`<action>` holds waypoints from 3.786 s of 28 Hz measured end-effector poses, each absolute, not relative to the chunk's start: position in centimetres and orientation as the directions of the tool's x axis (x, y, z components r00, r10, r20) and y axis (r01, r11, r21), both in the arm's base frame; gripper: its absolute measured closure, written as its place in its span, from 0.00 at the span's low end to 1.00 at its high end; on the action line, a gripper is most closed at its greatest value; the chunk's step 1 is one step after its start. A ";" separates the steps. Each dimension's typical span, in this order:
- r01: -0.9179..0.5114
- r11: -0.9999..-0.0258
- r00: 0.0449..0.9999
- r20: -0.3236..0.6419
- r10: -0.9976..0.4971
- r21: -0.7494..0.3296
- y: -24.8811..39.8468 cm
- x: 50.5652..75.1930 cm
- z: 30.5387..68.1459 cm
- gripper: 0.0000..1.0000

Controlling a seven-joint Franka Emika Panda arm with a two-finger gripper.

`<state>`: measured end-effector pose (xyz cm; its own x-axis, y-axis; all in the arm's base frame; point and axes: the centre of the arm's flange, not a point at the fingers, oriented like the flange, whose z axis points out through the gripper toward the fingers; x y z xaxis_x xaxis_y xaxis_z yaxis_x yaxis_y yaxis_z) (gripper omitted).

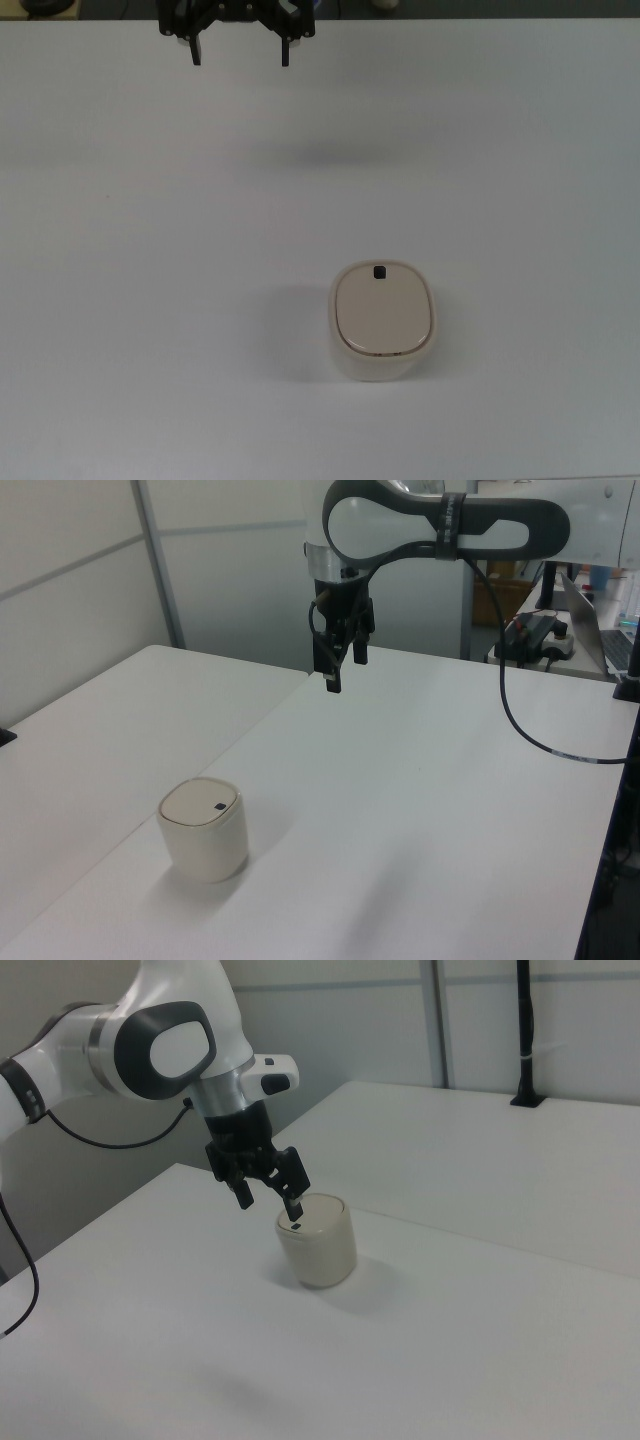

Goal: Open the trash can
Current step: 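Move the gripper over the cream trash can and lower toward its lid, then press down on the lid button with the gripper fingertips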

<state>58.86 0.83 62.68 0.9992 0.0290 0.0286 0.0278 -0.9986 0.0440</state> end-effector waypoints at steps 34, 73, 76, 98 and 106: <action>0.032 -0.999 0.999 -0.024 0.031 0.033 1.1 58.4 61.9 0.99; 0.110 -0.993 0.950 0.297 0.094 -0.038 10.7 70.1 50.0 0.99; 0.118 -0.992 0.942 0.320 0.098 -0.042 11.4 70.7 49.0 0.99; 0.167 -0.985 0.932 0.334 0.143 -0.046 15.4 72.0 43.8 0.99; 0.168 -0.985 0.932 0.333 0.144 -0.044 15.4 72.1 43.7 0.99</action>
<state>72.06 15.40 43.70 0.9316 0.1444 0.3335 0.1683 -0.9848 -0.0438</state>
